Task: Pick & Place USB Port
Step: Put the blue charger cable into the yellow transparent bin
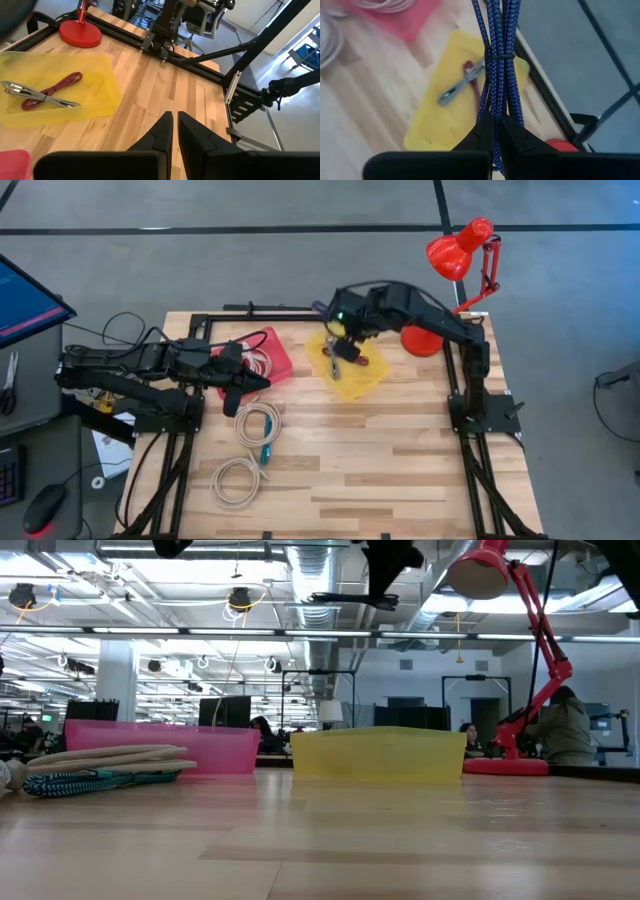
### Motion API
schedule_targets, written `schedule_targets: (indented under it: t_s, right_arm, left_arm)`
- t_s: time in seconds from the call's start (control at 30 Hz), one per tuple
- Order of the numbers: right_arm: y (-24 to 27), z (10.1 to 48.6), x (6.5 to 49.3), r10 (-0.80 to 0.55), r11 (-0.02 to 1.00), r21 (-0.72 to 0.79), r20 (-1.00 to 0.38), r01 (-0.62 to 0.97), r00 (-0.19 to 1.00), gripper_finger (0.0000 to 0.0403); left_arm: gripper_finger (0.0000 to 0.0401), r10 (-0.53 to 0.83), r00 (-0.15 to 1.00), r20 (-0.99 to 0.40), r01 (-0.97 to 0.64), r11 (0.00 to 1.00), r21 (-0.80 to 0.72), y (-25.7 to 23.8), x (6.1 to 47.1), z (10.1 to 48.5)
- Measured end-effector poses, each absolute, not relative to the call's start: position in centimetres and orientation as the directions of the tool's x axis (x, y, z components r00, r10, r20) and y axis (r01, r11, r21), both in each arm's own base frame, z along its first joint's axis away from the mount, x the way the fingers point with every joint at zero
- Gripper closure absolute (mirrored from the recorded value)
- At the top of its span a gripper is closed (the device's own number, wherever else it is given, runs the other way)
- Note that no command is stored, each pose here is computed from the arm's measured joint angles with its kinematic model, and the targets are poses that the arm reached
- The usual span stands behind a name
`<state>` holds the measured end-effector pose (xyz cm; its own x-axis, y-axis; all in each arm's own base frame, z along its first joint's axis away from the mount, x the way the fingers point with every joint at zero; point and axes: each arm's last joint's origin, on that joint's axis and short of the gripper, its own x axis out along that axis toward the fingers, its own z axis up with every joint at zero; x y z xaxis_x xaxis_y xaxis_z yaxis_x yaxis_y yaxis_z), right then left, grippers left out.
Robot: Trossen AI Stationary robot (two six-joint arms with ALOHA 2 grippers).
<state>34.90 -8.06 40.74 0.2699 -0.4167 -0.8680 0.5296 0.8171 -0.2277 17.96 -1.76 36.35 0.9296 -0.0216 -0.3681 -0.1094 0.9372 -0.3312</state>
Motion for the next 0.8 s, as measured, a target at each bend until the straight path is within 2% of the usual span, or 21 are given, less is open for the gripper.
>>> schedule_targets:
  t_s: [0.23, 0.53, 0.8]
  right_arm:
    - [-10.8, 39.9, 34.3, -0.386, 0.819, -0.220, -0.895, 0.530, 0.225, 0.0403]
    - [-11.8, 32.7, 34.8, -0.308, 0.843, -0.252, -0.951, 0.475, 0.041, 0.0403]
    - [-11.6, 27.0, 35.7, -0.192, 0.883, -0.138, -0.978, 0.449, 0.077, 0.0403]
  left_arm:
    - [0.0375, -0.021, 0.930, -0.368, -0.110, 0.937, -0.331, -1.8, 18.0, 36.3]
    - [0.0375, -0.021, 0.930, -0.368, -0.110, 0.937, -0.331, -1.8, 18.0, 36.3]
    - [0.0375, -0.021, 0.930, -0.367, -0.109, 0.937, -0.331, -1.8, 18.0, 36.4]
